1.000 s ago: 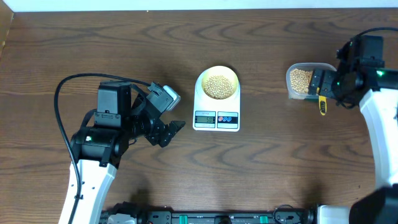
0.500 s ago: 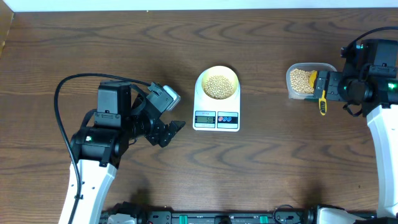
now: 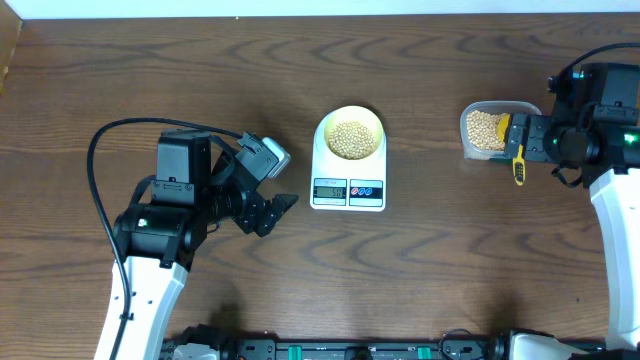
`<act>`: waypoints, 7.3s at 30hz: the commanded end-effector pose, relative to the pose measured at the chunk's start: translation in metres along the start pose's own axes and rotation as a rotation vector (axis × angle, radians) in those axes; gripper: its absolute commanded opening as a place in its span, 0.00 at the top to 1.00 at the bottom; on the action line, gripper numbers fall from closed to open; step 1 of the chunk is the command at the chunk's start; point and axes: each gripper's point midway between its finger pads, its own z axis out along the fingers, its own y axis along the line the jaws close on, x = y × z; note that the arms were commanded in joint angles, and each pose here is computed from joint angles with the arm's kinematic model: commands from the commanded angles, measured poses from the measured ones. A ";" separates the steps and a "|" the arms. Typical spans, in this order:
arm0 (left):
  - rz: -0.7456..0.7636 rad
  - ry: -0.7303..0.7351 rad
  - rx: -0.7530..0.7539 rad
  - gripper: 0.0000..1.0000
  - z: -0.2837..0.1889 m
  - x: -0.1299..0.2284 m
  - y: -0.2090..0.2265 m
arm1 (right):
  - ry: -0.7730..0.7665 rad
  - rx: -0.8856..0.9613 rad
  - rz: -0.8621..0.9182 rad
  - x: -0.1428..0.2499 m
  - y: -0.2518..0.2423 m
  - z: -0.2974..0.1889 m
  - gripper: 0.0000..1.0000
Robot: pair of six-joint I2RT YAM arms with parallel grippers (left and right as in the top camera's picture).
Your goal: Scoop item into bowl and weigh 50g on scale
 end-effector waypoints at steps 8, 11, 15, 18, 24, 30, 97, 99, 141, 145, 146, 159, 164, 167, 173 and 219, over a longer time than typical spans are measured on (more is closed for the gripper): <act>0.006 0.005 0.001 0.15 0.000 0.002 0.000 | -0.008 0.008 -0.021 -0.001 0.000 -0.003 0.01; 0.006 0.005 0.001 0.16 0.000 0.002 0.000 | -0.008 0.008 -0.021 -0.001 0.001 -0.003 0.01; 0.006 0.005 0.001 0.15 0.000 0.002 0.000 | -0.008 0.008 -0.021 -0.001 0.001 -0.003 0.01; 0.006 0.005 0.001 0.15 0.000 0.002 0.000 | -0.008 0.008 -0.021 -0.001 0.001 -0.003 0.01; 0.006 0.005 0.001 0.16 0.000 0.002 0.000 | -0.008 0.008 -0.021 -0.001 0.000 -0.003 0.01; 0.006 0.005 0.001 0.16 0.000 0.002 0.000 | -0.008 0.008 -0.021 -0.001 0.001 -0.003 0.01; 0.006 0.005 0.001 0.16 0.000 0.002 0.000 | -0.008 0.008 -0.021 -0.001 0.001 -0.003 0.01; 0.006 0.005 0.001 0.14 0.000 0.002 0.000 | -0.008 0.008 -0.021 -0.001 0.001 -0.003 0.01; -0.001 0.015 0.007 0.16 -0.003 0.057 -0.031 | -0.008 0.008 -0.021 -0.001 0.000 -0.003 0.01; 0.023 -0.021 -0.012 0.15 -0.010 0.057 -0.036 | -0.008 0.008 -0.021 -0.001 0.001 -0.003 0.01; 0.028 -0.030 -0.017 0.15 -0.012 0.057 -0.037 | -0.008 0.008 -0.021 -0.001 0.001 -0.003 0.01; 0.097 -0.140 -0.085 0.15 -0.028 0.063 -0.049 | -0.008 0.008 -0.021 -0.001 0.000 -0.003 0.01; 0.119 -0.175 -0.104 0.15 -0.030 0.066 -0.052 | -0.008 0.008 -0.021 -0.001 0.001 -0.003 0.01; 0.138 -0.204 -0.124 0.16 -0.032 0.069 -0.054 | -0.008 0.008 -0.021 -0.001 0.001 -0.003 0.01; 0.012 -0.291 -0.225 0.15 -0.035 0.069 -0.040 | -0.008 0.008 -0.021 -0.001 0.001 -0.003 0.01; -0.198 -0.681 -0.420 0.15 -0.033 0.063 0.002 | -0.008 0.008 -0.021 -0.001 0.001 -0.003 0.01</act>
